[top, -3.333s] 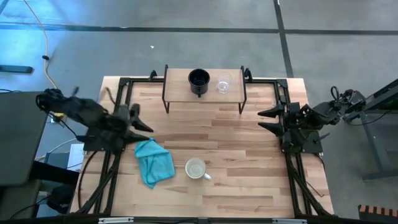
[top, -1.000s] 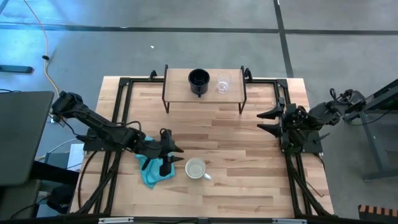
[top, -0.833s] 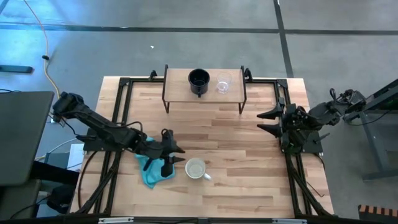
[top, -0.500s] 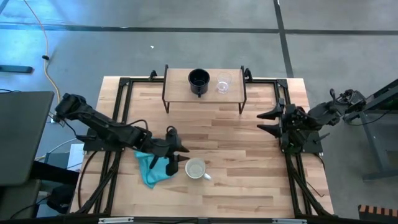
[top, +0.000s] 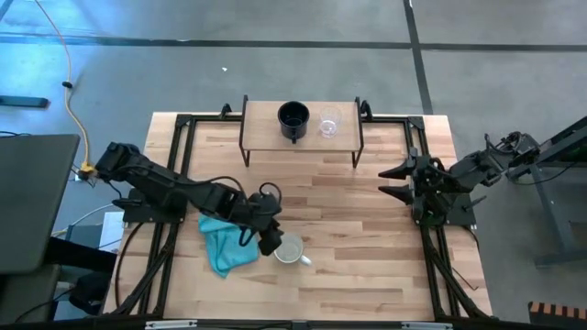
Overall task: Stack small to large cups/mugs on shelf
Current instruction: Put the blue mug on the shelf
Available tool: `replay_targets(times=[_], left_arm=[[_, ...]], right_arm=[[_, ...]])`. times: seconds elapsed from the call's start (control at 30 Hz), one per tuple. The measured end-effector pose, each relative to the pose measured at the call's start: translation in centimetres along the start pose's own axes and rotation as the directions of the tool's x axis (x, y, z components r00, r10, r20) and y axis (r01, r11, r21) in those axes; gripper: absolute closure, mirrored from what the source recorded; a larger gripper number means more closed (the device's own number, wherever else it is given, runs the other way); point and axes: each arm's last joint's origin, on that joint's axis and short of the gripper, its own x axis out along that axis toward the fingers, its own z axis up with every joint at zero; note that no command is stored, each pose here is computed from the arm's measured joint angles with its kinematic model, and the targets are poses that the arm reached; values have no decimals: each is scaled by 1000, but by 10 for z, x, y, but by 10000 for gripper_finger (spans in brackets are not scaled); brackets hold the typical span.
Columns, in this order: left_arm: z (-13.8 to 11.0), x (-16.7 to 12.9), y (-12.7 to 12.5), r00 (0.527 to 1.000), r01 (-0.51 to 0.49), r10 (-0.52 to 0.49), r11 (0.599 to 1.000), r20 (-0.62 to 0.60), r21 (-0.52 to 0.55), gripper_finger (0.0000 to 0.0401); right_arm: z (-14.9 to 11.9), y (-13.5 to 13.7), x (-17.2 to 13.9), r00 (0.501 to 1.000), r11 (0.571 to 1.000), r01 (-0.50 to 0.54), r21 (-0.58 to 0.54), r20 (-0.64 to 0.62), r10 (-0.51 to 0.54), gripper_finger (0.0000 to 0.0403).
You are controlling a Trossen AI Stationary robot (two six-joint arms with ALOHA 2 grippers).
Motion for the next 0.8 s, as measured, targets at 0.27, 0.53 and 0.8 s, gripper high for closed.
replay_targets(times=[0.27,0.53,0.8], left_arm=[[-6,12,0,995,-48,35,989,-97,-139,263],[-13,17,-2,990,-71,35,962,-140,-264,263],[-18,17,-6,987,-75,26,946,-155,-317,263]], right_arm=[[-1,0,0,1000,1000,-18,-8,-16,18,224],[-3,0,0,999,999,-35,-21,-42,34,224],[-3,1,0,998,998,-53,-37,-48,51,224]])
